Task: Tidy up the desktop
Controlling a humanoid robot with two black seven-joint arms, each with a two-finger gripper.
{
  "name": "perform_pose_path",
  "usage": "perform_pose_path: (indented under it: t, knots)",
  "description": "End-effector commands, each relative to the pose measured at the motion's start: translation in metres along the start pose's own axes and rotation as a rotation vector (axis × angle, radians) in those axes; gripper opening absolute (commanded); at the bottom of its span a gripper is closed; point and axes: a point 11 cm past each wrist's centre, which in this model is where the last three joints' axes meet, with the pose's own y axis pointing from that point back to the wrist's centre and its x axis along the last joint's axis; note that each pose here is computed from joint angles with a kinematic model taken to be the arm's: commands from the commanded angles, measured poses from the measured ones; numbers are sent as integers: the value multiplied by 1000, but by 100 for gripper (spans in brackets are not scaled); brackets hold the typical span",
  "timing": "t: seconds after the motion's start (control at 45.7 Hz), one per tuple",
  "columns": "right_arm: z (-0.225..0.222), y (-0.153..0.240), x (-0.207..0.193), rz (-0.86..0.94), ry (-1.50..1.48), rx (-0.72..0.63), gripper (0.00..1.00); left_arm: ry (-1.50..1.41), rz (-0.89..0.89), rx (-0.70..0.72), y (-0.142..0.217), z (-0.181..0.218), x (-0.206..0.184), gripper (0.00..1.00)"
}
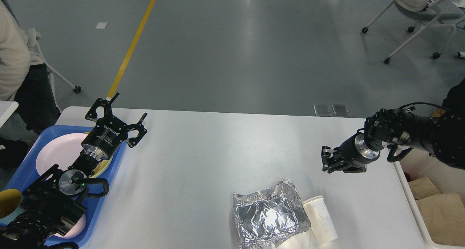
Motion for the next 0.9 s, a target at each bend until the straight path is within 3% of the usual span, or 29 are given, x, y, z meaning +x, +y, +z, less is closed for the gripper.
perform_pose_path:
  t: [0.0, 0.372, 0.504, 0.679, 0.876]
  knots:
    - [6, 14, 14, 30, 130, -93, 80, 1, -1, 1, 0, -1, 0, 97]
    - [34, 33, 25, -1, 405, -326, 84, 0, 0, -1, 0, 0, 0, 97]
    - [53, 33, 11, -82, 485, -405, 84, 0, 0, -1, 0, 0, 0, 97]
    - [44, 43, -9, -166, 553, -409, 84, 1, -1, 0, 0, -1, 0, 97]
    - [15, 91, 4, -137, 572, -399, 84, 0, 0, -1, 0, 0, 0, 97]
